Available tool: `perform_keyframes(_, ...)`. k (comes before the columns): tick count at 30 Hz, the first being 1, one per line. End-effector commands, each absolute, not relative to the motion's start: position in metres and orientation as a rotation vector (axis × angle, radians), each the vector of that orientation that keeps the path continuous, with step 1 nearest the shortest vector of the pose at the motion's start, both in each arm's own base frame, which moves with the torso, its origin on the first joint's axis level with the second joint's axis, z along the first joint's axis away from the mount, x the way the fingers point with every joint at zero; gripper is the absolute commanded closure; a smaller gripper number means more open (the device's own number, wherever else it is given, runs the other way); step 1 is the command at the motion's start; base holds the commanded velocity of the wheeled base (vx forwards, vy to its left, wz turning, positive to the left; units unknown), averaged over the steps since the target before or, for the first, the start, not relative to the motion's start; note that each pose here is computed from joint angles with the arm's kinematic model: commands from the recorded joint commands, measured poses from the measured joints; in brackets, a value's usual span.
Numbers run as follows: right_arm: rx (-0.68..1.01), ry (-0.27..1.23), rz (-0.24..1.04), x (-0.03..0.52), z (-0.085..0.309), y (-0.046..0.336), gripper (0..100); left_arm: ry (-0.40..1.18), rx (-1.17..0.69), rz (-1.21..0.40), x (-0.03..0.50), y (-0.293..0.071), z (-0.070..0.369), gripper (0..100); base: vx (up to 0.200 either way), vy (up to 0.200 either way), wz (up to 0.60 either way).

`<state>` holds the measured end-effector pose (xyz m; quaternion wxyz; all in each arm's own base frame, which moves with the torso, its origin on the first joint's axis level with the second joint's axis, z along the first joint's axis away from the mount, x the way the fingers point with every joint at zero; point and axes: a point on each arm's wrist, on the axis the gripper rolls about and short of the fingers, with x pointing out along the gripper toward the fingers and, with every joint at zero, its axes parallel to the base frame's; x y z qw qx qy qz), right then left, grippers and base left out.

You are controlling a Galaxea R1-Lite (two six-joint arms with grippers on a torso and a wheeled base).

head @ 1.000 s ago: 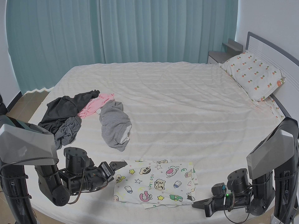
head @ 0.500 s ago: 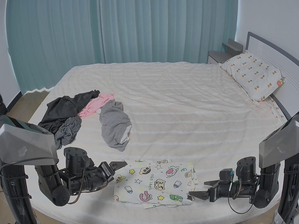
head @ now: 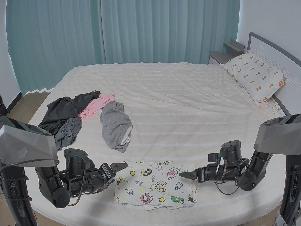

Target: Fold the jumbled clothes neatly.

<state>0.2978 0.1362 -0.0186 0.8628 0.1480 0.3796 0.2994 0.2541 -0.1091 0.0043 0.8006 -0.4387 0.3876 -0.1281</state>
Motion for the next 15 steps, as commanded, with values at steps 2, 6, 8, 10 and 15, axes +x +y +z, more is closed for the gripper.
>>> perform_keyframes(2,0.331,0.77,0.617,0.319,-0.0166,0.1372,0,0.83,-0.94,-0.276,0.2541,-0.1092,0.0045,0,0.0,0.0,0.0)
perform_keyframes(6,0.33,0.803,0.604,0.3208,-0.0177,0.1368,0,0.831,-0.94,-0.273,0.2541,-0.1091,0.004,0,0.0,0.0,0.0)
perform_keyframes(8,0.328,0.83,0.598,0.3198,-0.0191,0.1364,0,0.83,-0.938,-0.274,0.2541,-0.1091,0.004,0,0.0,0.0,0.0)
perform_keyframes(10,0.329,0.844,0.595,0.3194,-0.0196,0.1357,0,0.832,-0.934,-0.274,0.2541,-0.1091,0.0035,0,0.0,0.0,0.0)
perform_keyframes(15,0.328,0.851,0.592,0.3191,-0.0202,0.135,0,0.834,-0.907,-0.276,0.2538,-0.1089,0.0008,0,0.0,0.0,0.0)
